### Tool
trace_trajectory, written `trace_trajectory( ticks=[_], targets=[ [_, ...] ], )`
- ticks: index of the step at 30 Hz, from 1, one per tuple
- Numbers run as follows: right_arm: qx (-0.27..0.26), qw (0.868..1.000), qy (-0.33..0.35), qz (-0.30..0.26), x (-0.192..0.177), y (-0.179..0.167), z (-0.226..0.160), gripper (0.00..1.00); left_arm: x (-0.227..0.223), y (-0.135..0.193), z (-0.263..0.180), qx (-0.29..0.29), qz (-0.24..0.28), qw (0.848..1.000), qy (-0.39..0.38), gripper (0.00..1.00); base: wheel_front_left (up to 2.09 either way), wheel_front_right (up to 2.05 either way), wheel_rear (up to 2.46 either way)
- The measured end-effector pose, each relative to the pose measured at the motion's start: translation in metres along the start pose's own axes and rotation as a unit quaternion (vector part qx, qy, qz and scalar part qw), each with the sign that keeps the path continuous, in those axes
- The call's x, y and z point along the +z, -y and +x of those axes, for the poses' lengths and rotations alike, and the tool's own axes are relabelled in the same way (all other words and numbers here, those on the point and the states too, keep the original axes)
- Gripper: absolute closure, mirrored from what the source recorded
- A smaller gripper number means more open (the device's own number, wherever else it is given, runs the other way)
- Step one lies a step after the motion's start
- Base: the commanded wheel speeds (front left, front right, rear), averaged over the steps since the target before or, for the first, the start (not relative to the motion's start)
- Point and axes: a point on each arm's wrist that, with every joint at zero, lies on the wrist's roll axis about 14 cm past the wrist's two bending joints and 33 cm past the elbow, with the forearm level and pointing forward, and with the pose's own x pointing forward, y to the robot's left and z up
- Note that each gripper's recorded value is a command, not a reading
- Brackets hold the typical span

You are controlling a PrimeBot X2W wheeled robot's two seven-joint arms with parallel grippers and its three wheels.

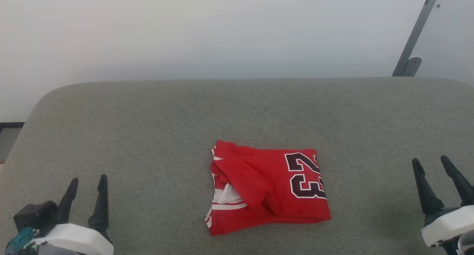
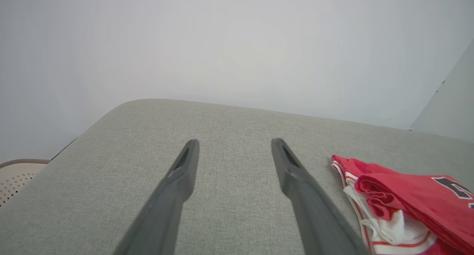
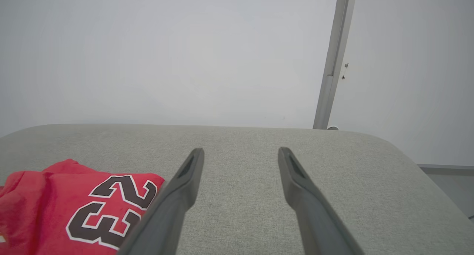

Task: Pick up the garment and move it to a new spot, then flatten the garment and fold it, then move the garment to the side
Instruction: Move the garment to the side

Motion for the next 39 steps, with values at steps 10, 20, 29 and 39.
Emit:
trace_trajectory(
  ticks=[10, 20, 29, 39],
  targets=[
    [0.046, 0.998, -0.039, 0.012, -0.017, -0.033, 0.013, 0.00, 0.000, -0.010, -0.007, 0.015, 0.001, 1.000, 0.000, 0.00, 0.00, 0.00, 0.00],
    [0.130, 0.977, -0.166, 0.035, -0.061, -0.094, 0.038, 0.00, -0.003, -0.021, -0.019, 0.041, -0.004, 0.999, -0.002, 0.00, 0.00, 0.00, 0.00],
    [0.163, 0.936, -0.312, 0.030, -0.113, -0.113, 0.050, 0.00, -0.012, -0.027, -0.020, 0.057, -0.007, 0.998, -0.015, 0.00, 0.00, 0.00, 0.00],
    [0.193, 0.890, -0.413, 0.007, -0.151, -0.131, 0.056, 0.00, -0.025, -0.031, -0.016, 0.071, -0.010, 0.997, -0.033, 0.00, 0.00, 0.00, 0.00]
  ],
)
